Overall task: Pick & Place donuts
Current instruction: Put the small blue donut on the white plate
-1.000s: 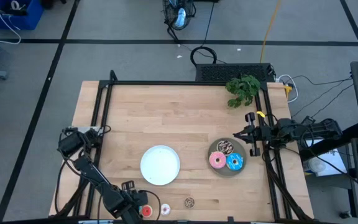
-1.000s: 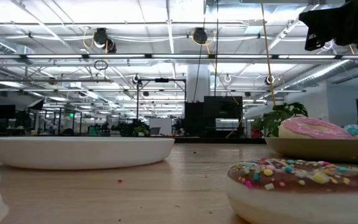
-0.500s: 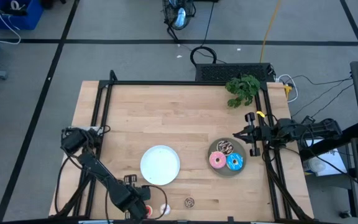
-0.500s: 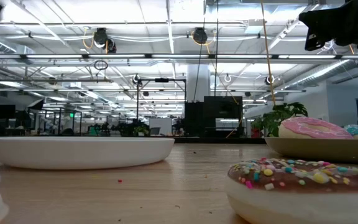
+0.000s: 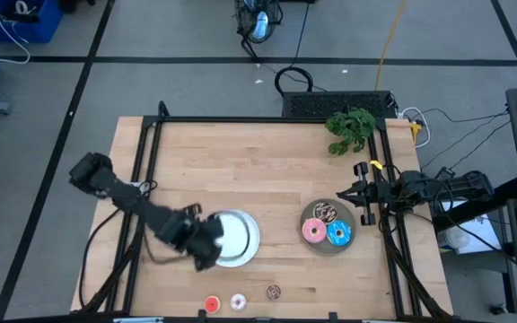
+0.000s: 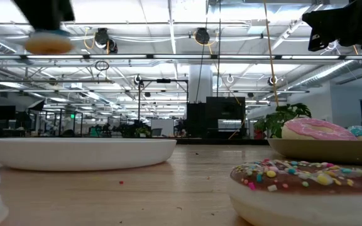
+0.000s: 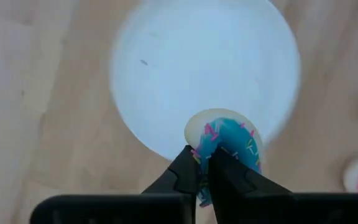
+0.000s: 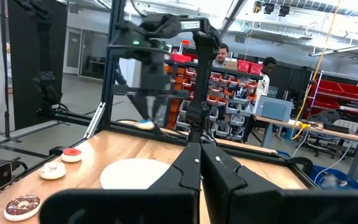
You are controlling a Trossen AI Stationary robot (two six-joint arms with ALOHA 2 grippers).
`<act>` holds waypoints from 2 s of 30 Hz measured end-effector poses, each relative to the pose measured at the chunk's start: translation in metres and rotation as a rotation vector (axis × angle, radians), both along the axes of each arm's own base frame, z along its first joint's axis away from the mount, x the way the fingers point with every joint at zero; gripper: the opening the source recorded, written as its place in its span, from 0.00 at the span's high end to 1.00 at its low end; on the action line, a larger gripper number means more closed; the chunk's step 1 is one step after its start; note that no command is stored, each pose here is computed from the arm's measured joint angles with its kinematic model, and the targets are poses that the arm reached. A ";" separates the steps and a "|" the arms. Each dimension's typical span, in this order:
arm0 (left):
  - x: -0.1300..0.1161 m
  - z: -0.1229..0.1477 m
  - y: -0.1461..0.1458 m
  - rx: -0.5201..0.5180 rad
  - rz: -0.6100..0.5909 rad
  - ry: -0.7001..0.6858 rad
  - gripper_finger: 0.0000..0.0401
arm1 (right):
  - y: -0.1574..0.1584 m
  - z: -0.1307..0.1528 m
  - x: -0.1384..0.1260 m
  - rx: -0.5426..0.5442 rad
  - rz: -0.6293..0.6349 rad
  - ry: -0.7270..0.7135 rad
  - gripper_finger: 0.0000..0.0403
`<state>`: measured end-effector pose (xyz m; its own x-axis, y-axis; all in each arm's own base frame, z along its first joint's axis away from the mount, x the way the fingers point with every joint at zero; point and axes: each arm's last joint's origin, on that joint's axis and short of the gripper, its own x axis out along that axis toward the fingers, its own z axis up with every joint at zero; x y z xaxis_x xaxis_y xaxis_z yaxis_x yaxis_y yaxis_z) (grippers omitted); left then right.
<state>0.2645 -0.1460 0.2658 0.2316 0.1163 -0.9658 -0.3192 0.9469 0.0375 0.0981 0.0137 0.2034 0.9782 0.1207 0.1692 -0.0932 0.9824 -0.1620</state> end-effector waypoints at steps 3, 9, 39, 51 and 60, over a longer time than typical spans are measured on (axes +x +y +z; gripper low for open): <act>0.008 -0.002 0.014 0.012 -0.014 0.017 0.95 | 0.000 0.000 0.000 -0.001 -0.001 0.000 1.00; 0.032 -0.016 0.040 -0.014 -0.010 0.056 0.96 | 0.000 0.000 0.000 -0.003 -0.002 -0.002 1.00; 0.090 -0.101 0.072 -0.018 -0.083 0.166 0.90 | 0.000 -0.001 0.001 -0.013 -0.005 0.013 1.00; 0.090 -0.101 0.071 -0.008 -0.081 0.162 0.68 | 0.000 -0.001 0.001 -0.013 -0.004 0.013 1.00; 0.090 -0.100 0.074 -0.011 -0.046 0.162 0.34 | 0.000 -0.001 0.001 -0.010 -0.004 0.013 1.00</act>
<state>0.3545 -0.0719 0.1654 0.0780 0.0989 -0.9920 -0.2664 0.9610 0.0748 0.0990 0.0137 0.2022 0.9807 0.1186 0.1556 -0.0916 0.9811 -0.1704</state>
